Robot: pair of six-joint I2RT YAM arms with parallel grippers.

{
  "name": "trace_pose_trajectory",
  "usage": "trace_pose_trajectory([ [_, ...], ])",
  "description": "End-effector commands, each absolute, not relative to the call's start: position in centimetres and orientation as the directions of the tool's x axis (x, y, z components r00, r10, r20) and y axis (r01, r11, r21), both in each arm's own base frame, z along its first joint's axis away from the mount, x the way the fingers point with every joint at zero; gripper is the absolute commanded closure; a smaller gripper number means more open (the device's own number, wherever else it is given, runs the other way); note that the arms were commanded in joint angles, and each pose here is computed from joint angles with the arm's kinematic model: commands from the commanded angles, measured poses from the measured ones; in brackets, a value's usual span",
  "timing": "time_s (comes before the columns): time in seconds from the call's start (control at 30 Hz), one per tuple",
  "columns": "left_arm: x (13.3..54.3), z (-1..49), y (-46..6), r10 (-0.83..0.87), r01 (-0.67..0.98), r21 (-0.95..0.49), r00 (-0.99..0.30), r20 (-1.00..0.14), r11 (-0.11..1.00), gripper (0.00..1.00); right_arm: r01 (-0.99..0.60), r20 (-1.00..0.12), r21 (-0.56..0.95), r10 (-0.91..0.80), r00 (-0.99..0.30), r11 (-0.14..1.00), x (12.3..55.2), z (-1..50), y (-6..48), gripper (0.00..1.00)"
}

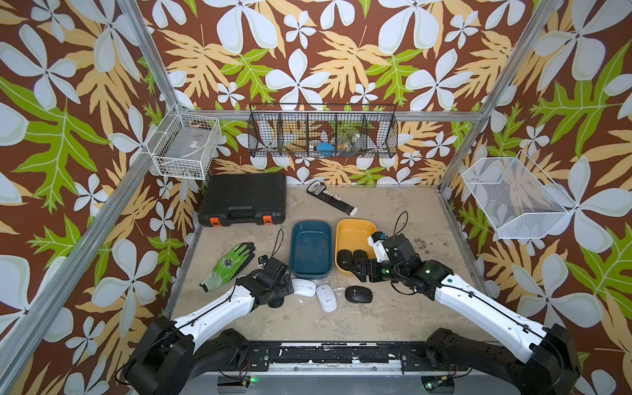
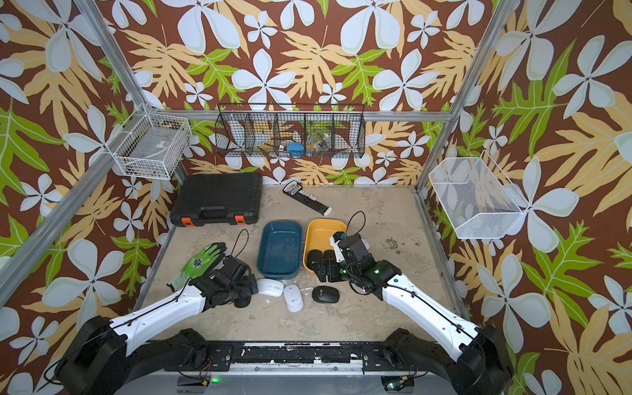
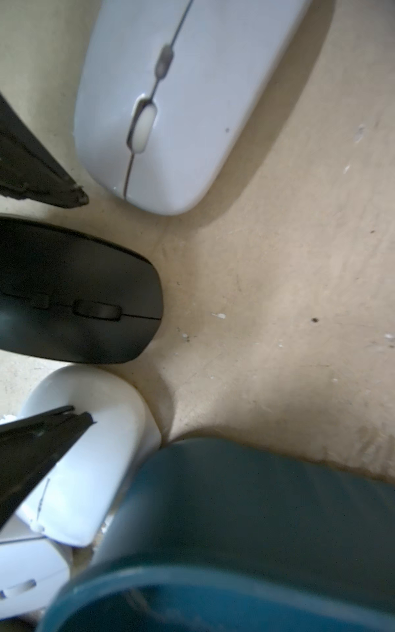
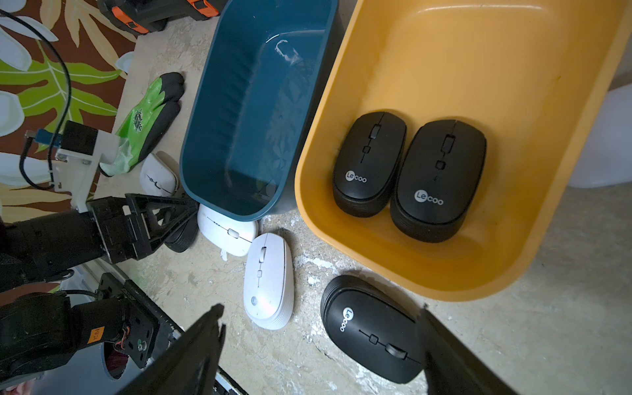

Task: Place the mice by color into the storage box
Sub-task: Pick up the mouse from the center of the board.

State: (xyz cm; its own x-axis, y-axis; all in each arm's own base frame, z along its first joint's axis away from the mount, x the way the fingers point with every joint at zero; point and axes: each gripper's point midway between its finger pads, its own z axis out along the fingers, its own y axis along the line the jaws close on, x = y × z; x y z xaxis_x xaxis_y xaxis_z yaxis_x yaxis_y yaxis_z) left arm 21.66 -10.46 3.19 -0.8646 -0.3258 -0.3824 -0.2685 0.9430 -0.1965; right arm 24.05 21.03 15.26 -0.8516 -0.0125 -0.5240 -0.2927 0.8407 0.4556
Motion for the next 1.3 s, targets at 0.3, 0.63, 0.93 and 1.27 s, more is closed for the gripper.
trace_pose_trajectory([
  [0.3,20.0,2.1,-10.8,-0.288,-0.254,-0.142,-0.893,-0.346,0.957,0.12,-0.317,-0.542,0.444,-0.031,-0.84,0.838,24.4,15.5,21.3,0.11],
  [0.63,19.8,1.9,-11.2,-0.271,-0.235,-0.143,-0.902,-0.337,0.961,0.26,-0.315,-0.535,0.44,-0.036,-0.844,0.841,24.4,15.0,21.3,0.13],
  [0.93,20.2,3.0,-11.6,-0.28,-0.227,-0.182,-0.89,-0.361,0.957,0.45,-0.308,-0.532,0.436,-0.034,-0.846,0.845,24.2,14.7,21.0,0.13],
  [1.27,22.0,11.6,-13.3,-0.32,-0.163,-0.346,-0.825,-0.465,0.924,0.46,-0.288,-0.55,0.416,-0.013,-0.835,0.862,25.0,15.0,20.4,0.11],
])
